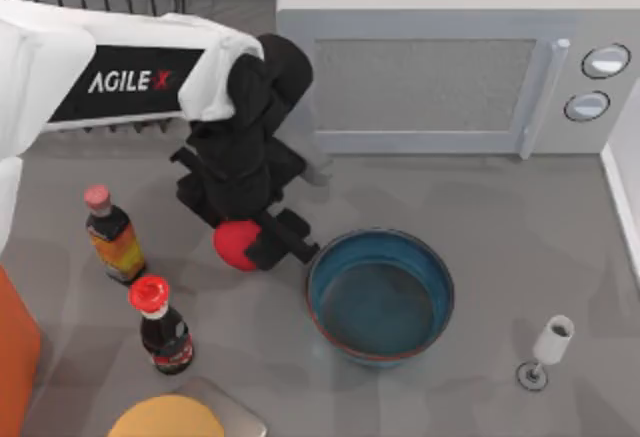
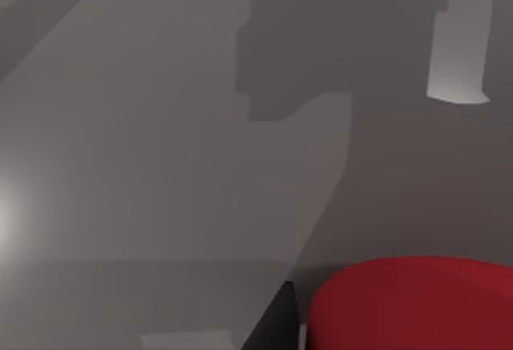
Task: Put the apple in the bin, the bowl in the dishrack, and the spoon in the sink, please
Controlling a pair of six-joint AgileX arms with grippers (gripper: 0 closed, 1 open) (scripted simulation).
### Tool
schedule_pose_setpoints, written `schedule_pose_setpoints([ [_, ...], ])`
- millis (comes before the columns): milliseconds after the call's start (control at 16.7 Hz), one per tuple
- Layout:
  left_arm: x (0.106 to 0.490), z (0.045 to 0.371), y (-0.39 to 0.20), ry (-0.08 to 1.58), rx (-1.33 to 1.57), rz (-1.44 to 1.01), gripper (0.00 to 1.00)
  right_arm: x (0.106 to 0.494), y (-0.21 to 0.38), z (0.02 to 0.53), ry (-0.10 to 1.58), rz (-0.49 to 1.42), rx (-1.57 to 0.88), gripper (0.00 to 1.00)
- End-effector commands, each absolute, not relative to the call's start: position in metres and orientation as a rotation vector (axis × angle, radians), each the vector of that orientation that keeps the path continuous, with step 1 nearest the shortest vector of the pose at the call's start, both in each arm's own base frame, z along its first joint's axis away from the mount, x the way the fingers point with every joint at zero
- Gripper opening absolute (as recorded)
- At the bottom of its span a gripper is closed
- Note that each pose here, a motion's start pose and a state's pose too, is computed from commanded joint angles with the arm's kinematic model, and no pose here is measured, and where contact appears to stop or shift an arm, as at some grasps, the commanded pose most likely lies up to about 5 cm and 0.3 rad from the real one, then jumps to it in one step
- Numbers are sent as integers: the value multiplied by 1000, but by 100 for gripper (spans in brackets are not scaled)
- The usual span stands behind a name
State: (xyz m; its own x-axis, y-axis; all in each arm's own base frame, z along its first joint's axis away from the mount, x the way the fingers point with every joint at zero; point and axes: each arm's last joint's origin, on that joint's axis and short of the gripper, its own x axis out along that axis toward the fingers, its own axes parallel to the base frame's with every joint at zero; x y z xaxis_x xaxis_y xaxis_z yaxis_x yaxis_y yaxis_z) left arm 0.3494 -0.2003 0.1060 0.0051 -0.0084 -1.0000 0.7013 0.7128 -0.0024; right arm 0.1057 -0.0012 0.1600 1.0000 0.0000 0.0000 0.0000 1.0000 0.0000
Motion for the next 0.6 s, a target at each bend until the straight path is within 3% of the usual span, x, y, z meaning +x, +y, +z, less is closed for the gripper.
schedule_pose_setpoints([
  [300, 350, 117, -201, 1463, 599, -613, 0, 106, -1, 160, 0, 0, 0, 100],
  [600, 353, 153, -203, 1470, 600, -613, 0, 106, -1, 160, 0, 0, 0, 100],
])
